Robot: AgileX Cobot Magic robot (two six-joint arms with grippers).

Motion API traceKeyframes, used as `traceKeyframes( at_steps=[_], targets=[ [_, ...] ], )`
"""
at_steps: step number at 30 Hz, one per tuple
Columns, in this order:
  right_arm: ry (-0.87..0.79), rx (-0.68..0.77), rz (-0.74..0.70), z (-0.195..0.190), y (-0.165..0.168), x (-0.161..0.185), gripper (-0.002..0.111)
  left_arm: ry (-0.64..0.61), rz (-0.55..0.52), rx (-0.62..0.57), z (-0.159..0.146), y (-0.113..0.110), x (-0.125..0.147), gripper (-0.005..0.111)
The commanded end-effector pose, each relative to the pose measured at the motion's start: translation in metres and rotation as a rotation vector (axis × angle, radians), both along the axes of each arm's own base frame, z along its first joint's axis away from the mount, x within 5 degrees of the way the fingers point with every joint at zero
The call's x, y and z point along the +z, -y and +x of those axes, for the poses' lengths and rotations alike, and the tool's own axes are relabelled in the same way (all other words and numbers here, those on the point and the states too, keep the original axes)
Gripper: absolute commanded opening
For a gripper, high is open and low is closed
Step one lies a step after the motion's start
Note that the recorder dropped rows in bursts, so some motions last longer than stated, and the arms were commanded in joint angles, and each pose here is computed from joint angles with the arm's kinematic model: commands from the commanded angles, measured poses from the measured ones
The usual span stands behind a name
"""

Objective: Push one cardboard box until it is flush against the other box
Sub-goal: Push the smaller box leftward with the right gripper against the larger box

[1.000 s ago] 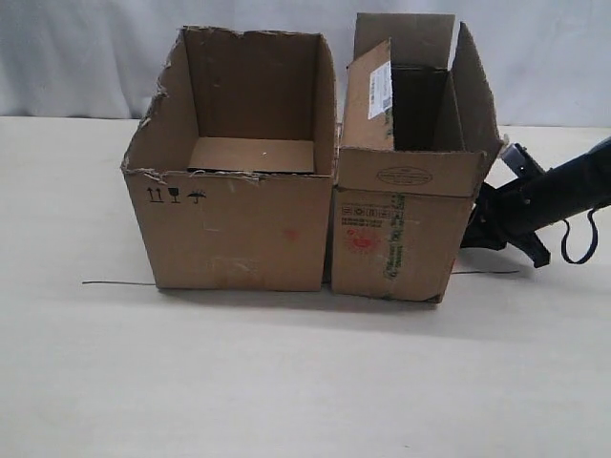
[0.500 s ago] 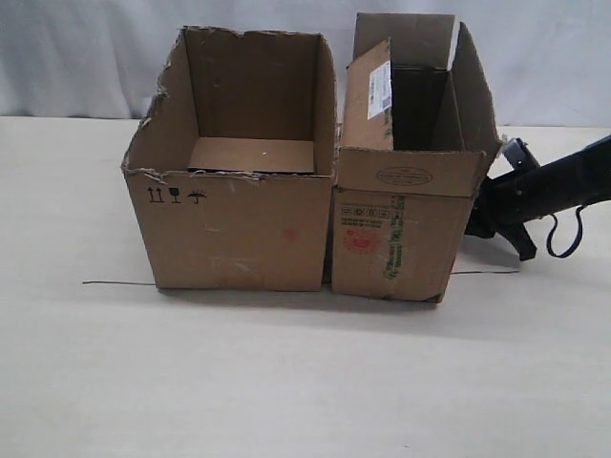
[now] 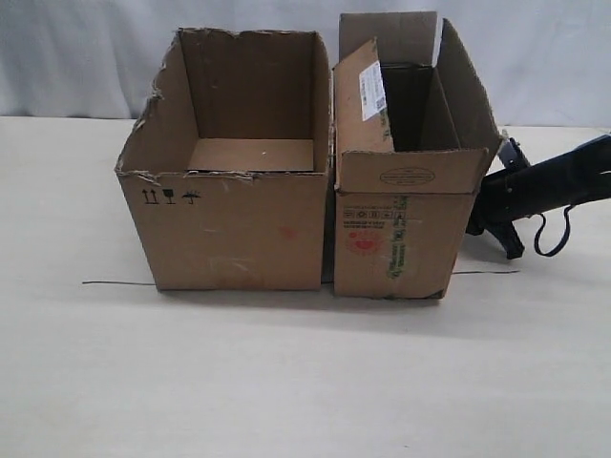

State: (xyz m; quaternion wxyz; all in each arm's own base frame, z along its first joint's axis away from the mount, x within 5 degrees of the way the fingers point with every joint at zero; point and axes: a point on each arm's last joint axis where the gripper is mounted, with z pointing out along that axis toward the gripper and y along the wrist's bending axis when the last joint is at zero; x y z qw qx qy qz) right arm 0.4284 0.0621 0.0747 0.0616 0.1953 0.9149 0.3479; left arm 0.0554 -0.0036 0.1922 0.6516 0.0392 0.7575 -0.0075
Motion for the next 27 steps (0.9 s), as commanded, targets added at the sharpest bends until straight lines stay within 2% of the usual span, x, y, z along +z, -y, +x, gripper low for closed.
traceKeyframes(
  at_steps=[1, 8, 20, 27],
  targets=[
    [-0.053, 0.099, -0.084, -0.01, 0.017, -0.014, 0.005, 0.006, -0.002, -0.004, 0.0, 0.0, 0.0, 0.0],
    [-0.125, 0.233, -0.107, -0.024, 0.038, -0.004, 0.005, 0.006, -0.002, -0.004, 0.0, 0.0, 0.0, 0.0],
    [-0.095, 0.26, -0.136, -0.025, 0.003, -0.01, 0.005, 0.011, -0.002, -0.004, 0.0, 0.0, 0.0, 0.0],
    [-0.085, 0.214, -0.134, -0.022, -0.002, -0.009, 0.005, 0.01, -0.002, -0.004, 0.0, 0.0, 0.0, 0.0]
  ],
)
